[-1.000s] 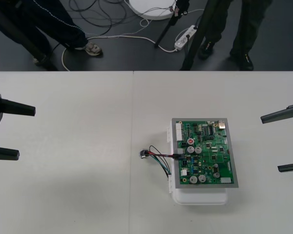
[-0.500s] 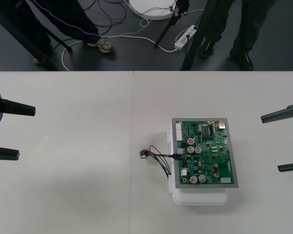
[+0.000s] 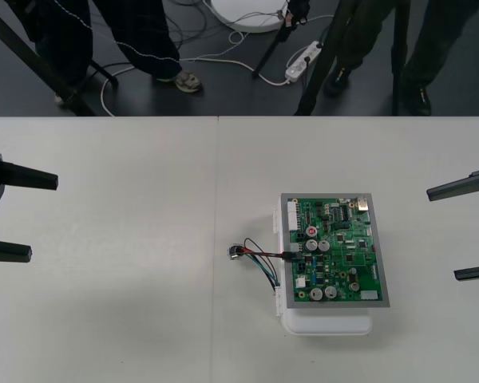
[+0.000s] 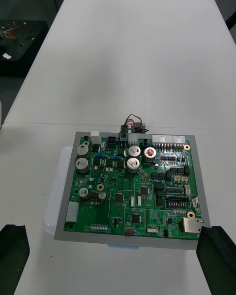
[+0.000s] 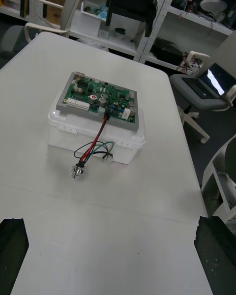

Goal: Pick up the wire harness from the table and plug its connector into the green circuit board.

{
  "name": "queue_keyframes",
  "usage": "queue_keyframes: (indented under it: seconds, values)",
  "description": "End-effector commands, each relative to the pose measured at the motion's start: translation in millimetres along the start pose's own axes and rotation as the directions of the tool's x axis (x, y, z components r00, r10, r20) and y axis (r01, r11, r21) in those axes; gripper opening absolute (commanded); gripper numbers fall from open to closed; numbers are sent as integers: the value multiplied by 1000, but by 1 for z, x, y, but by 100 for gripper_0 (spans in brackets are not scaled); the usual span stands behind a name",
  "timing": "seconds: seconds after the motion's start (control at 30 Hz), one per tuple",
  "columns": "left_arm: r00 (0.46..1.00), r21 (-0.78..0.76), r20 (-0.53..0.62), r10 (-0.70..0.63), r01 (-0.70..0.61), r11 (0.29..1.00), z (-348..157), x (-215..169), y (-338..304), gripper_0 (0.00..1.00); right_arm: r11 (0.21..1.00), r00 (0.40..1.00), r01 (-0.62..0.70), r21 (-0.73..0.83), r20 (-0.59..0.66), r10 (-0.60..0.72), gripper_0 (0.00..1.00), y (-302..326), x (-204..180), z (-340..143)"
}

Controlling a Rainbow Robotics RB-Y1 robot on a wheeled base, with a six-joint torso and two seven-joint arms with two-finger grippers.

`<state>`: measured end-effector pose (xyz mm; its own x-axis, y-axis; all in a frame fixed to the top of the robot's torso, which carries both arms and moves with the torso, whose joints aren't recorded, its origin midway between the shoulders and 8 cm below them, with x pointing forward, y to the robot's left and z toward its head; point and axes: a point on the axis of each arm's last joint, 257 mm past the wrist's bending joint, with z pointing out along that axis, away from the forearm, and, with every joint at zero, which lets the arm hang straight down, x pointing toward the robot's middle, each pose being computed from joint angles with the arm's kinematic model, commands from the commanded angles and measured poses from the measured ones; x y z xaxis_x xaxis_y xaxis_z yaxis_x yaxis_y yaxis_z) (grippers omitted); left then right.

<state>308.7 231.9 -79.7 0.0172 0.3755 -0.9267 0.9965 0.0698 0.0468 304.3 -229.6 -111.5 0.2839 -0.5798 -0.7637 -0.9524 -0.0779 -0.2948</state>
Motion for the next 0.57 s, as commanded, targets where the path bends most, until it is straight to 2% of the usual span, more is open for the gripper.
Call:
queue_keyframes:
  seconds: [0.03, 0.57]
  values:
    - [995, 36, -51, 91, -89, 995, -7, -12, -6, 100, 998, 999, 45, 39, 7, -46, 100, -13, -14, -6]
    - [995, 36, -51, 91, -89, 995, -7, -12, -6, 100, 998, 999, 45, 39, 7, -46, 100, -13, -14, -6]
